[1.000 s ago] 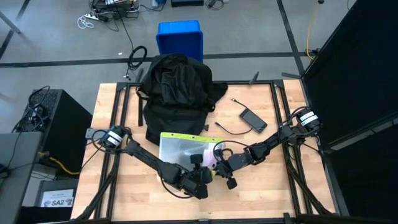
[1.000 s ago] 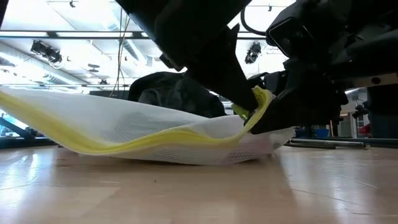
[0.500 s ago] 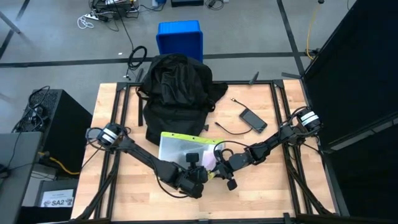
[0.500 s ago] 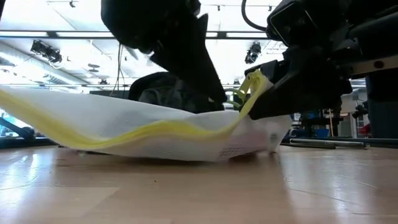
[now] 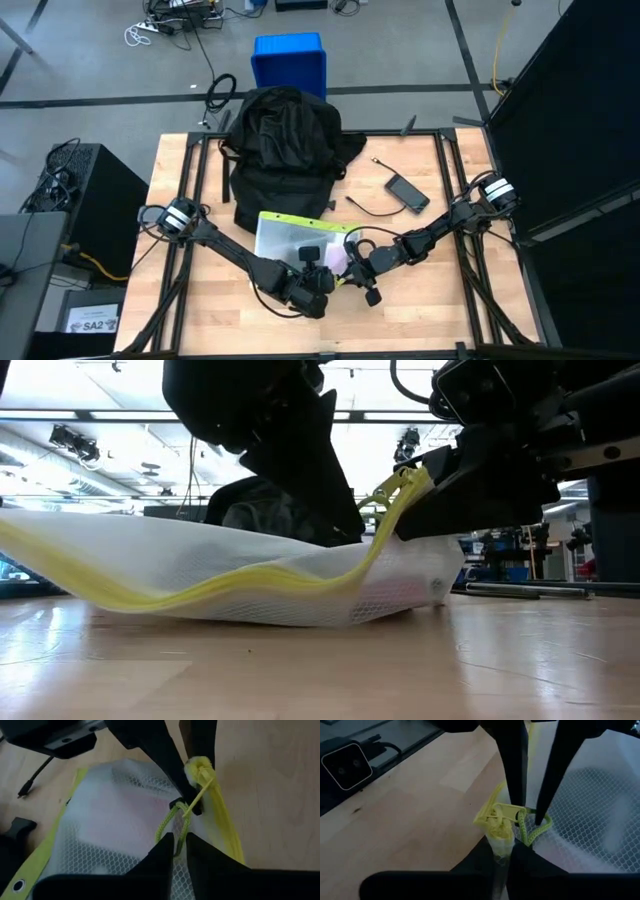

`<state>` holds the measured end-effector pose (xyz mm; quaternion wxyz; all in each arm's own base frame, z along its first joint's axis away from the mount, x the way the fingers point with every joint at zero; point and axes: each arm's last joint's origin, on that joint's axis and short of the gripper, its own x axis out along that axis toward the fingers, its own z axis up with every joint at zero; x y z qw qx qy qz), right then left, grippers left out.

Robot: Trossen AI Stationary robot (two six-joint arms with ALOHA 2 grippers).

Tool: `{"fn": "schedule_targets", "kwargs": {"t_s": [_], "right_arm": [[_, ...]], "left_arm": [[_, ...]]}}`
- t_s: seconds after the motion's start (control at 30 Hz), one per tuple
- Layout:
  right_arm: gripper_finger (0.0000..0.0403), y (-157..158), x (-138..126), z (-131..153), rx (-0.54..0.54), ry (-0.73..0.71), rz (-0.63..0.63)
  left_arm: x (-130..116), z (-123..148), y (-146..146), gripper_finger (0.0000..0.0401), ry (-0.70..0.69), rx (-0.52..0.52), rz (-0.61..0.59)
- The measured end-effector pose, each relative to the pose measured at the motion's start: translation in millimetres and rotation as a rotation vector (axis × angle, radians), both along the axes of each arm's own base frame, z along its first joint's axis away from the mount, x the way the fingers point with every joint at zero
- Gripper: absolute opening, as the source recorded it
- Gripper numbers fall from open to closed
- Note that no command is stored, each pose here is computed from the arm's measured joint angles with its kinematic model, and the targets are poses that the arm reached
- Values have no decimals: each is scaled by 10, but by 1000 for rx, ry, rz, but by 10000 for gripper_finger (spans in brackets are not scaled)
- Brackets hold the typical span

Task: Unpack backpack
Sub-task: Open the yellow zipper pouch

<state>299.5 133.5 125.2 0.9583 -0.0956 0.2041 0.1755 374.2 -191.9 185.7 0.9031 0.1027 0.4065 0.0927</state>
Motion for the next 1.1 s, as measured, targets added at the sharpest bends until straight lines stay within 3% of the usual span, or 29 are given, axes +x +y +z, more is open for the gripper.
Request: {"fn": "schedule_targets", "kwargs": {"t_s": [0.37, 0.7, 0.87, 1.1], "right_arm": [[2, 0, -1, -2, -21, -4, 10], [1, -7, -27, -53, -41, 47, 15], [4, -30, -30, -76, -12, 84, -12], [1, -42, -37, -93, 21, 117, -45]], "left_arm": [[96, 57, 7, 129, -69, 25, -67], [158, -251, 257, 141, -166, -91, -148], [167, -317, 327, 111, -207, -92, -185], [178, -328, 373, 9, -200, -79, -192]]}}
